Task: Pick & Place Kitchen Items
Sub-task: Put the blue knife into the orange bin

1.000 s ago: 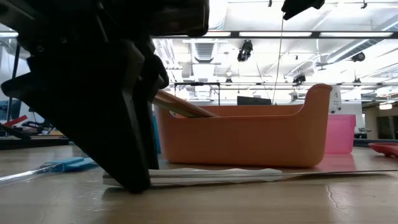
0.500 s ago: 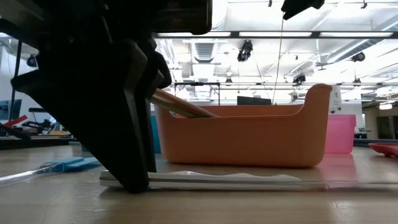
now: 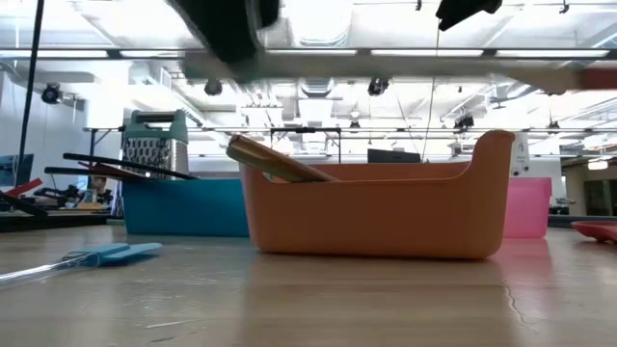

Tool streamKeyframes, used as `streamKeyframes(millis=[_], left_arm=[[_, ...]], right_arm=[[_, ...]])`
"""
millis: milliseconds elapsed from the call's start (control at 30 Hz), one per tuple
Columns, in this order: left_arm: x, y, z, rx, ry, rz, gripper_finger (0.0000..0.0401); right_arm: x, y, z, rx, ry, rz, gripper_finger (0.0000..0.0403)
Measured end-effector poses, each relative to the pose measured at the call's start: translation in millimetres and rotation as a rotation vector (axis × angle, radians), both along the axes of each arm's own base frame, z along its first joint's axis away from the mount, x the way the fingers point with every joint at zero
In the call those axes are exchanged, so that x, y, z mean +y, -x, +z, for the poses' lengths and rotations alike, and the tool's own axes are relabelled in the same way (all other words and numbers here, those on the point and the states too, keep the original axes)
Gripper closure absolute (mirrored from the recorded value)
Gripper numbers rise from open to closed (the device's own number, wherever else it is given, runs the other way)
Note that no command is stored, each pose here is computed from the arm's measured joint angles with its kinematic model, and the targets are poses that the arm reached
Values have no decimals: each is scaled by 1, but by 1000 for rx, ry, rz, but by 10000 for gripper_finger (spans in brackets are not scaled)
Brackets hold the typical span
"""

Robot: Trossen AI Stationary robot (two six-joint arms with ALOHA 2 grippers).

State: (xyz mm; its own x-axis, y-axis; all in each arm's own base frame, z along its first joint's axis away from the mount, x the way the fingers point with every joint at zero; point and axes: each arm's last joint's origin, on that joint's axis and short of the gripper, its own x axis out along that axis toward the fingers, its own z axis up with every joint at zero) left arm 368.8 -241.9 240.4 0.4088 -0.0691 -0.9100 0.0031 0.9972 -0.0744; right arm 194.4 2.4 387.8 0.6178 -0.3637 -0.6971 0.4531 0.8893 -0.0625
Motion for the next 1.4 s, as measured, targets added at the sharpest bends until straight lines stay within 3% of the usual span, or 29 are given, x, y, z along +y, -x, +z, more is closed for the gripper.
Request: streamKeyframes(millis=[300,400,567,867,1033,1200,1400], left_arm=[[55,21,62,93,14,188,356],[78,20,68,138,20,256,356],[112,14,68,227,50,324,356],[144,4,67,246,52,278,356],[154,0,63,252,57,246,356],[153,0,48,308,137,176,356],[155,3,30,347,116,158,356]], right_arm=[[0,-2,1,-22,1,2,216],[0,-2,2,-30,1,3,216],[0,-2,2,-32,3,5,216],[0,-3,2,-33,2,5,216],[0,-3,2,-28,11,14,216],[0,-3,2,-27,12,15,216],[0,-3,2,-26,12,15,216]])
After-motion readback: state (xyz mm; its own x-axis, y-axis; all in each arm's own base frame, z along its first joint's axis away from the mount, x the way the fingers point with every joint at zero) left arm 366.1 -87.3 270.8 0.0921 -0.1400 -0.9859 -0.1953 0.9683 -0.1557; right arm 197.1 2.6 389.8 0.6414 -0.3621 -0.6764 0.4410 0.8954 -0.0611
